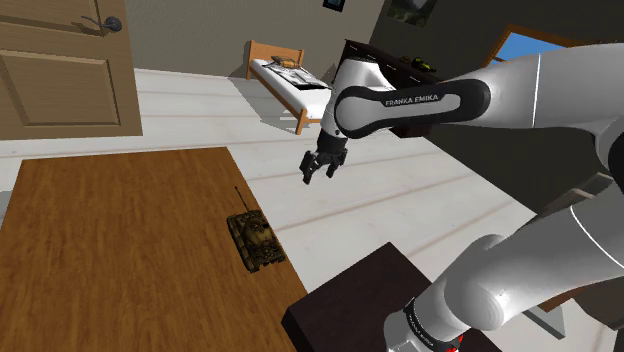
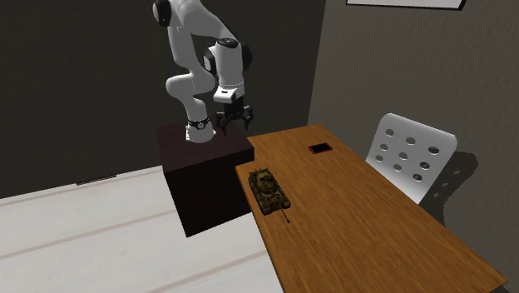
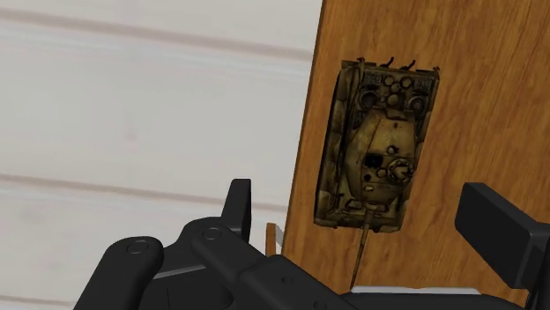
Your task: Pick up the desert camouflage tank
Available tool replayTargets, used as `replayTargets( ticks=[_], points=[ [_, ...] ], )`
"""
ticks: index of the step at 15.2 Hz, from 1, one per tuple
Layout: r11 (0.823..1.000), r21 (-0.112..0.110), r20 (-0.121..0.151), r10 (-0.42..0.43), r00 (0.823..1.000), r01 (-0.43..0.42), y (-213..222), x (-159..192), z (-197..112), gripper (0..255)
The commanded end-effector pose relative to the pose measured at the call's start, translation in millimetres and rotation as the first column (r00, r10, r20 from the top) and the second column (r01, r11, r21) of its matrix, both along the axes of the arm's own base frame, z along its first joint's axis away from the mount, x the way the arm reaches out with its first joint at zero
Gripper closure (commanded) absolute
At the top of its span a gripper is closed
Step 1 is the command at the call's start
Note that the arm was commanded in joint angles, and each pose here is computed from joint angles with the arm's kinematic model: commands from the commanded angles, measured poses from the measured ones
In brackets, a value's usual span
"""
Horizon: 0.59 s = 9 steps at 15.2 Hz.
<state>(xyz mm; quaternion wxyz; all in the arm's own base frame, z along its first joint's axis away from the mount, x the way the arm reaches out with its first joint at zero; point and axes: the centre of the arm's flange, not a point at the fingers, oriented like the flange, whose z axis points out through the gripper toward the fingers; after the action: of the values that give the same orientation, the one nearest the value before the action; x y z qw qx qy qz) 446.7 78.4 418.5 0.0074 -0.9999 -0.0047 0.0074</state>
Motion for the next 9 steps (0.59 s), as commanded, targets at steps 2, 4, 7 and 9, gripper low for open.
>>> replayTargets(
  ticks=[2, 4, 7, 9],
  points=[
    [1.000, 0.003, -0.004, -0.014, 1.000, 0.014, 14, 24, -32, 0],
    [1.000, 0.004, -0.007, -0.022, 1.000, 0.022, 23, 39, -52, 0],
    [0.999, 0.006, -0.011, -0.036, 0.999, 0.036, 36, 62, -82, 0],
    [0.999, 0.008, -0.014, -0.045, 0.999, 0.045, 45, 78, -101, 0]
  ],
)
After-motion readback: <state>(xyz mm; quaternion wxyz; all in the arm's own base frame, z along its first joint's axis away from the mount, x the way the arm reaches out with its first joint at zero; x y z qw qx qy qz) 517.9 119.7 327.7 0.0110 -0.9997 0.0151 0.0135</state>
